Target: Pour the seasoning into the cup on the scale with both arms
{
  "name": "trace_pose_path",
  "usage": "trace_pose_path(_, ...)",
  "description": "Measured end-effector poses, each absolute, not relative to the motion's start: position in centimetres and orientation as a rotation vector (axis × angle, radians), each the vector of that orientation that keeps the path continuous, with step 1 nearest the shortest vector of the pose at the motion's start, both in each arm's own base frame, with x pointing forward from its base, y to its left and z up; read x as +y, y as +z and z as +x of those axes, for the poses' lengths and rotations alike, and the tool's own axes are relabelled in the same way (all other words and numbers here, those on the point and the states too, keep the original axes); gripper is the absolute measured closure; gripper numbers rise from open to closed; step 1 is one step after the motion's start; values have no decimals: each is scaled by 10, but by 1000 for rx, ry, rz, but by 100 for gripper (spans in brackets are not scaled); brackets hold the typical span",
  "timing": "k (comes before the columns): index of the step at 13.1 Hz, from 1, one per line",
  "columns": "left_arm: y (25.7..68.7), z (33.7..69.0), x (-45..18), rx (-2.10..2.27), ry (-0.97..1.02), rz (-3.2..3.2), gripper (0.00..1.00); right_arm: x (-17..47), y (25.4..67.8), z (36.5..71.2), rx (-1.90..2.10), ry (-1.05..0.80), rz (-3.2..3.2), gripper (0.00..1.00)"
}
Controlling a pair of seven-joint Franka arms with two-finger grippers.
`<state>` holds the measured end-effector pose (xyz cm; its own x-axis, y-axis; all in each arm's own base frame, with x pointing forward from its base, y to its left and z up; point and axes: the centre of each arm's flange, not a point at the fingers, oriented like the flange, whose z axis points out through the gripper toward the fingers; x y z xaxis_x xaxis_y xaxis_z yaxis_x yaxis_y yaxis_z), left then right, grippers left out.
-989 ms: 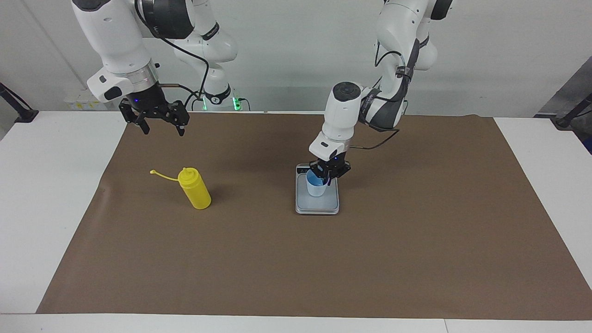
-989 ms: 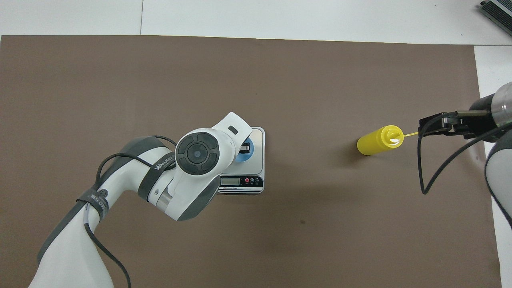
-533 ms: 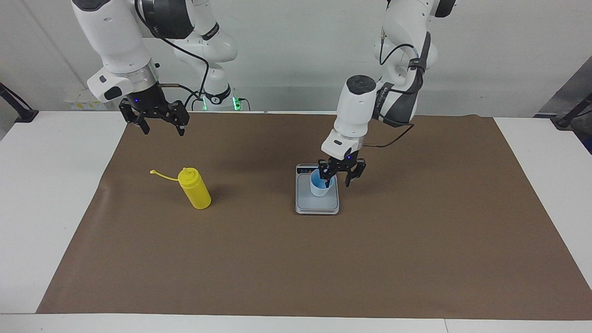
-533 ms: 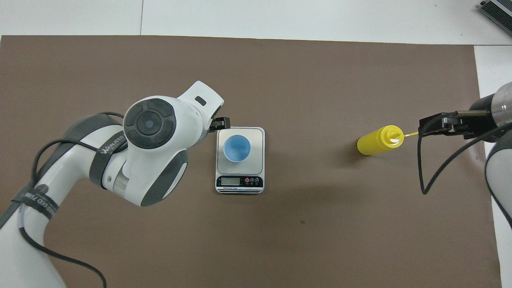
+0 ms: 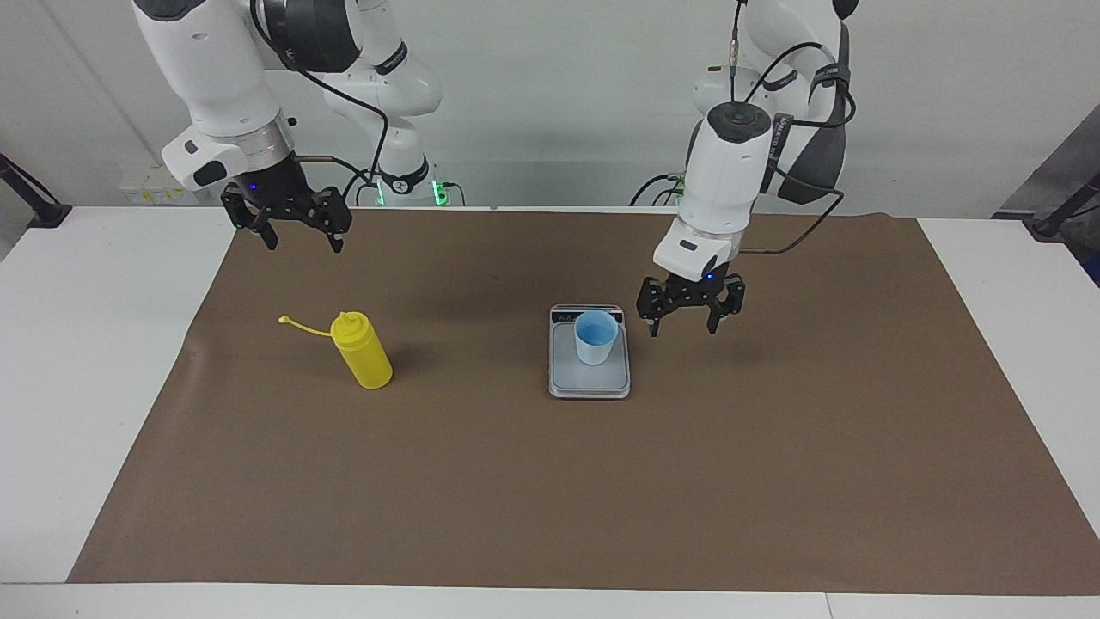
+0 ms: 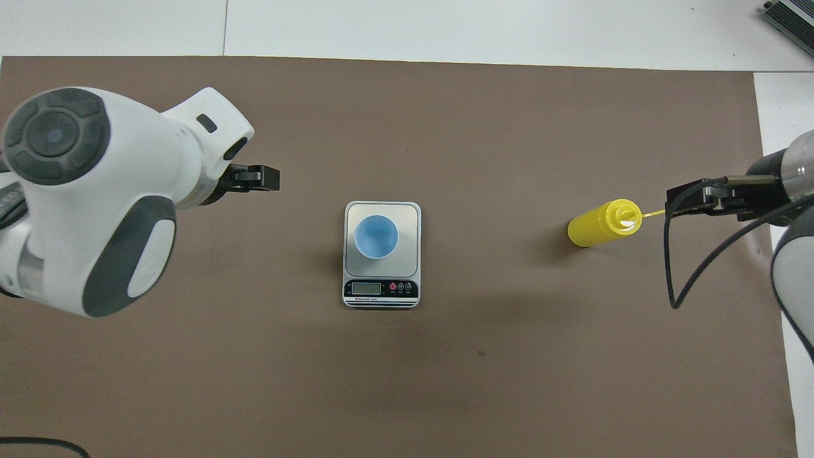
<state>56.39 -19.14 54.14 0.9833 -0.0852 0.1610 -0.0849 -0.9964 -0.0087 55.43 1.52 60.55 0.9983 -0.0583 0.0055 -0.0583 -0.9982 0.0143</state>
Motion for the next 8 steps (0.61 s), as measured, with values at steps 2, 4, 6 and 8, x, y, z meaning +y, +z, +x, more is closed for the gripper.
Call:
trace_pose_path(2, 561, 560, -153, 194, -220, -3124, 0, 15, 605, 554, -91, 8, 3126, 0)
trace_pose_path(4, 573, 556, -118, 253, -188, -3118, 0, 15, 605, 554, -91, 8, 3126, 0)
trace_pose_path(6, 578, 554, -92, 300, -153, -3108, 0, 15, 605, 554, -91, 8, 3126, 0)
trace_pose_path(8, 590, 552, -72, 314, -124, -3115, 0, 15, 605, 554, -91, 8, 3126, 0)
